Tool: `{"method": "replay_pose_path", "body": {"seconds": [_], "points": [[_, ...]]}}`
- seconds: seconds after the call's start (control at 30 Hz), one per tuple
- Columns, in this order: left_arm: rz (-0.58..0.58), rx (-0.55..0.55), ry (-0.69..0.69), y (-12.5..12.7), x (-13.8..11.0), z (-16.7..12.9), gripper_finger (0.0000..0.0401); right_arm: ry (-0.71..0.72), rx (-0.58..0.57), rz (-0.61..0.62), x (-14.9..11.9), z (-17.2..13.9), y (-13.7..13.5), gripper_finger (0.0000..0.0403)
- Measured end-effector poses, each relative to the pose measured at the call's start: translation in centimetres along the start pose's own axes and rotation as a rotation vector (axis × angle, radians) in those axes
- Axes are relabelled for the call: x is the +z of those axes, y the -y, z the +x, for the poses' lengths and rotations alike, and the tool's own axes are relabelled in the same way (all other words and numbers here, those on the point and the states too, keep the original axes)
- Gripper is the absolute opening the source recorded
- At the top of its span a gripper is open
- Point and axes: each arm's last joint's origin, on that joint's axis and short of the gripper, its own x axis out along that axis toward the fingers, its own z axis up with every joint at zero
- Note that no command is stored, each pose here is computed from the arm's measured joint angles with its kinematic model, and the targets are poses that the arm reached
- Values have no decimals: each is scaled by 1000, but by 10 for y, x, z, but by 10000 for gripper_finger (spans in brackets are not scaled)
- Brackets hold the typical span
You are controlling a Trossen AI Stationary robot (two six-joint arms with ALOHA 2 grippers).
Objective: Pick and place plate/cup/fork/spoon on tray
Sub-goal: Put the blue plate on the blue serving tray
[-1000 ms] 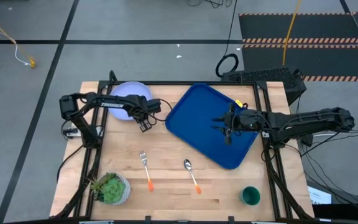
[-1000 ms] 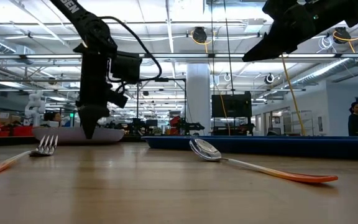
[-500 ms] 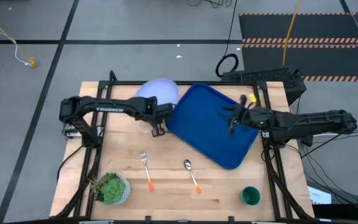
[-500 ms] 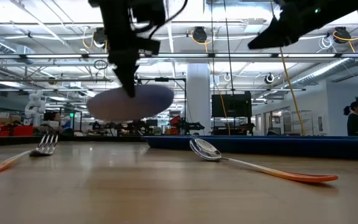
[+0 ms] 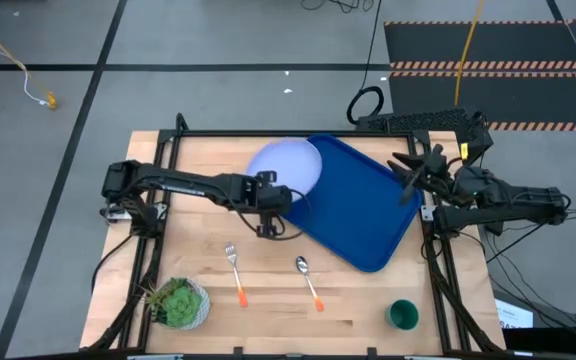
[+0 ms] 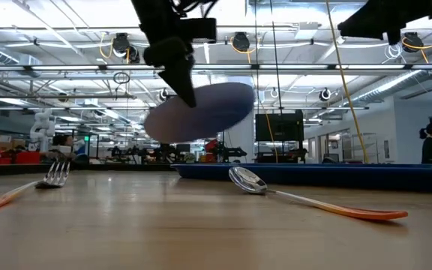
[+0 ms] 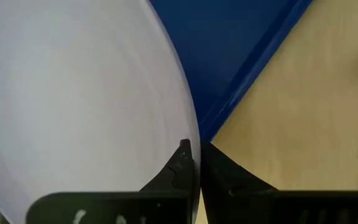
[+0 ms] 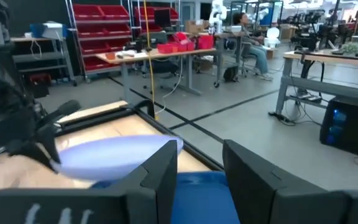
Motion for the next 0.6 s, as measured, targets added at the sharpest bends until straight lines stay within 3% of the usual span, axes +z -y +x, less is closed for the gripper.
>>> {"method": "replay_pose_path", "body": {"seconds": [0.3, 0.6], "points": [[100, -8, 60, 8, 43, 34, 8, 0, -21, -6, 0, -2, 2, 121], [255, -105, 75, 14, 84, 67, 8, -17, -26, -22, -3, -2, 2, 121]]}}
